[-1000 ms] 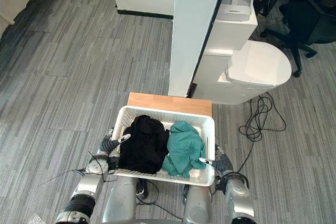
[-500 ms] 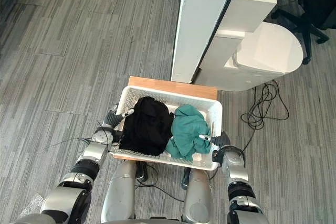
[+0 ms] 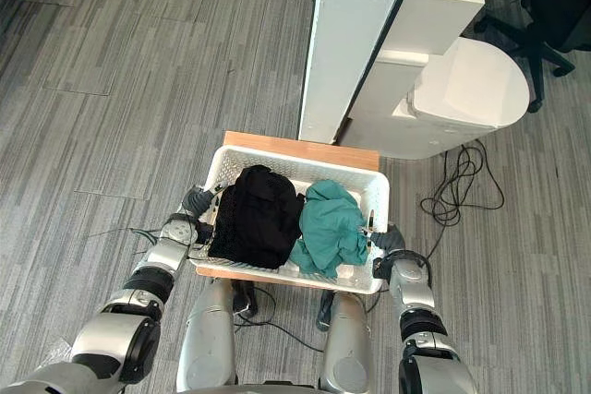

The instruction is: Pick up the laundry basket with both hands and put the clothes into the washing machine.

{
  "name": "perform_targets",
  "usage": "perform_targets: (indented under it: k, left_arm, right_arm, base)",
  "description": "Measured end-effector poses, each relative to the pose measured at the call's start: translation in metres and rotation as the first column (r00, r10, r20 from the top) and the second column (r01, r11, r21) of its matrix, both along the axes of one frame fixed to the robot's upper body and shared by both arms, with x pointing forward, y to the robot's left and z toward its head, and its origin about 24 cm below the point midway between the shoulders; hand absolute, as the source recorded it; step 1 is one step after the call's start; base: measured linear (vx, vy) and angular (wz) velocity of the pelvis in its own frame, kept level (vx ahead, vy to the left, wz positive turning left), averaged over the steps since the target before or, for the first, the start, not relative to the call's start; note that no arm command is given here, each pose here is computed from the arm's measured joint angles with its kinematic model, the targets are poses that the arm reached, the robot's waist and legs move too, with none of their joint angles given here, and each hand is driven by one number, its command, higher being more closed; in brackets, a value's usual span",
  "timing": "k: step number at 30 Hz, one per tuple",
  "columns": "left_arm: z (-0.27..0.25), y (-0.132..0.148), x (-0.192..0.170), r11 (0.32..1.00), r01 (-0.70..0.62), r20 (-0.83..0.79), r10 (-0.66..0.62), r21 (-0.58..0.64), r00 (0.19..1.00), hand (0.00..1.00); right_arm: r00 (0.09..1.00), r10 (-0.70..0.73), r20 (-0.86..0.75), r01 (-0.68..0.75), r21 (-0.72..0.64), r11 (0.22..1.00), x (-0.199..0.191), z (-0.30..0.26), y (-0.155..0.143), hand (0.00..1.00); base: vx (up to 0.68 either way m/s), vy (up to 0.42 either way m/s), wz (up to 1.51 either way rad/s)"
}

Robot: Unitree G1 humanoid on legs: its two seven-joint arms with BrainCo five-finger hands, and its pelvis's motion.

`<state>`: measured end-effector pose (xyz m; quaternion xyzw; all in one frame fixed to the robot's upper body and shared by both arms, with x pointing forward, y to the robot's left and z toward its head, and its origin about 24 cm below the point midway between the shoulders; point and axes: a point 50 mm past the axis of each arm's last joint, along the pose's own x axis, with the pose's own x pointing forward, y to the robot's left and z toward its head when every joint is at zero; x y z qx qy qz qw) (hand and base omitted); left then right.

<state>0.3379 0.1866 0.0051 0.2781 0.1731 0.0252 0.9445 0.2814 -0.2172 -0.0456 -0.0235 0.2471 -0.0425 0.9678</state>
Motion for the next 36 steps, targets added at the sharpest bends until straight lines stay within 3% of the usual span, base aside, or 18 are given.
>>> perform_targets:
  k: [7,13,16,21,24,28,36]
  left_arm:
    - [-0.003,0.001,0.0,0.947,0.158,-0.072,-0.143,0.281,0.987,1.0]
    - [-0.01,-0.004,-0.005,0.85,0.3,-0.162,-0.255,0.433,0.953,1.0]
    - [-0.018,-0.006,-0.01,0.828,0.356,-0.195,-0.299,0.434,0.934,1.0]
    - [-0.033,-0.003,-0.03,0.847,0.382,-0.231,-0.314,0.371,0.921,1.0]
    - [-0.047,-0.004,-0.056,0.915,0.34,-0.22,-0.293,0.219,0.93,1.0]
    - [-0.041,-0.017,-0.089,0.977,0.211,-0.074,-0.21,0.01,0.975,1.0]
    - [-0.02,-0.021,-0.106,0.976,0.088,0.081,-0.073,-0.197,0.994,1.0]
  right_arm:
    - [1.0,0.018,-0.022,-0.019,-0.047,0.999,0.001,-0.002,0.0,1.0]
    - [0.997,0.011,-0.074,-0.017,-0.084,0.996,-0.002,-0.008,-0.011,1.0]
    - [0.995,0.014,-0.1,-0.024,-0.105,0.994,-0.005,-0.011,-0.015,1.0]
    - [0.993,-0.002,-0.118,-0.011,-0.106,0.994,-0.018,-0.017,-0.02,1.0]
    - [0.991,-0.028,-0.13,0.016,-0.092,0.996,-0.041,-0.025,-0.025,1.0]
    - [0.99,-0.133,-0.052,0.132,-0.019,0.991,-0.079,-0.021,-0.032,1.0]
    - [0.981,-0.163,0.107,0.163,0.01,0.987,-0.09,0.007,-0.028,1.0]
  base:
    - [0.01,-0.009,-0.04]
    - [0.02,-0.001,0.05]
    - [0.04,0.003,0.11]
    - [0.09,0.011,0.03]
    - [0.12,-0.012,0.0]
    - [0.1,-0.012,-0.04]
    - [0.03,-0.046,-0.06]
